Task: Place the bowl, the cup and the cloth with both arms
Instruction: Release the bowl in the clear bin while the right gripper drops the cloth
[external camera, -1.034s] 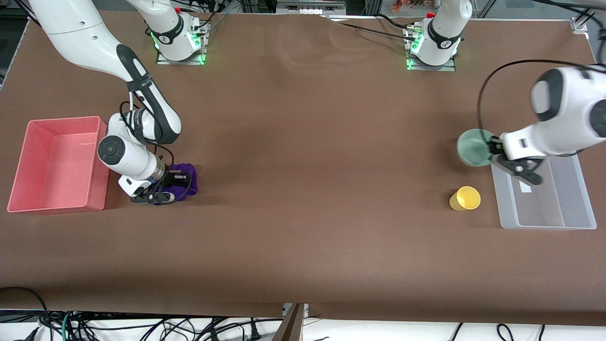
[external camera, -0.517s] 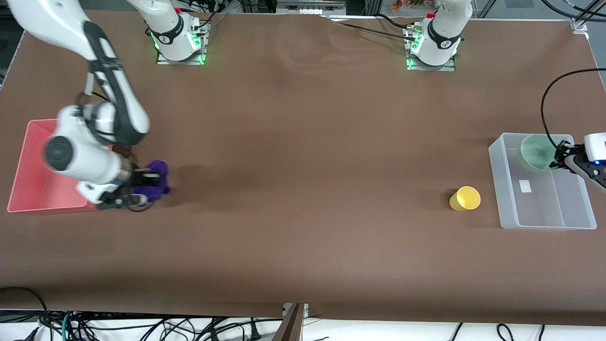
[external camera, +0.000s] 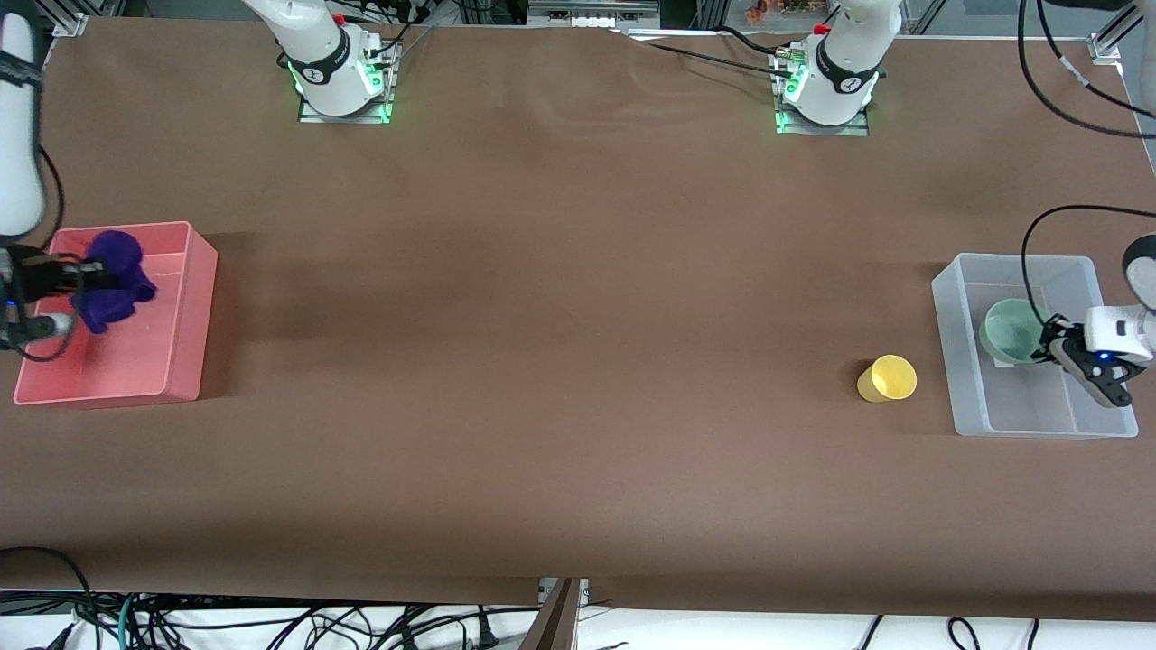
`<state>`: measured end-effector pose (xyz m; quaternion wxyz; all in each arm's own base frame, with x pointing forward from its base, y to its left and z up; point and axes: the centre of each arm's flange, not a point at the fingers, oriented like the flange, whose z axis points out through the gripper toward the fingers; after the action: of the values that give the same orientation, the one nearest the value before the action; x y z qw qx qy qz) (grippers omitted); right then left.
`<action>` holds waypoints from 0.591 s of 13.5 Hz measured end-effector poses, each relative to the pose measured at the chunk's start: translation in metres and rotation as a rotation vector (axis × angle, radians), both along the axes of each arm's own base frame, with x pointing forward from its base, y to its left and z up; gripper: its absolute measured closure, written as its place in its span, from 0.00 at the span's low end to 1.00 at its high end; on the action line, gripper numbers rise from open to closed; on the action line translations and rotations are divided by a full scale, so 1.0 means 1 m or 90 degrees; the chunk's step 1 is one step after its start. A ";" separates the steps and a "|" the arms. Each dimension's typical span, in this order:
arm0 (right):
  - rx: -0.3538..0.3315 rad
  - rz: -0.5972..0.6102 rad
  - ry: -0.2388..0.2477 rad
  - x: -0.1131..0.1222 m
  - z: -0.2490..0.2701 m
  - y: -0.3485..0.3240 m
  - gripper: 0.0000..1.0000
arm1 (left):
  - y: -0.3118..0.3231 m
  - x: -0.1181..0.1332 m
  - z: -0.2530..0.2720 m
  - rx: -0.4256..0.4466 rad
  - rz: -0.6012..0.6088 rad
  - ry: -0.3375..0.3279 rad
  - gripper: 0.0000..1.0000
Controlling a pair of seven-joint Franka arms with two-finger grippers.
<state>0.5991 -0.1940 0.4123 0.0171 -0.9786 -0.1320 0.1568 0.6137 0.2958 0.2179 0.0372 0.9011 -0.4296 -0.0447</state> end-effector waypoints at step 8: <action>-0.004 -0.029 0.071 -0.026 -0.165 -0.080 0.89 | 0.001 0.008 -0.004 0.004 -0.010 -0.020 0.63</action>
<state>0.5726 -0.2739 0.2477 0.0250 -0.9711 -0.1083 0.2113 0.6213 0.2966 0.2144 0.0274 0.8986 -0.4368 -0.0319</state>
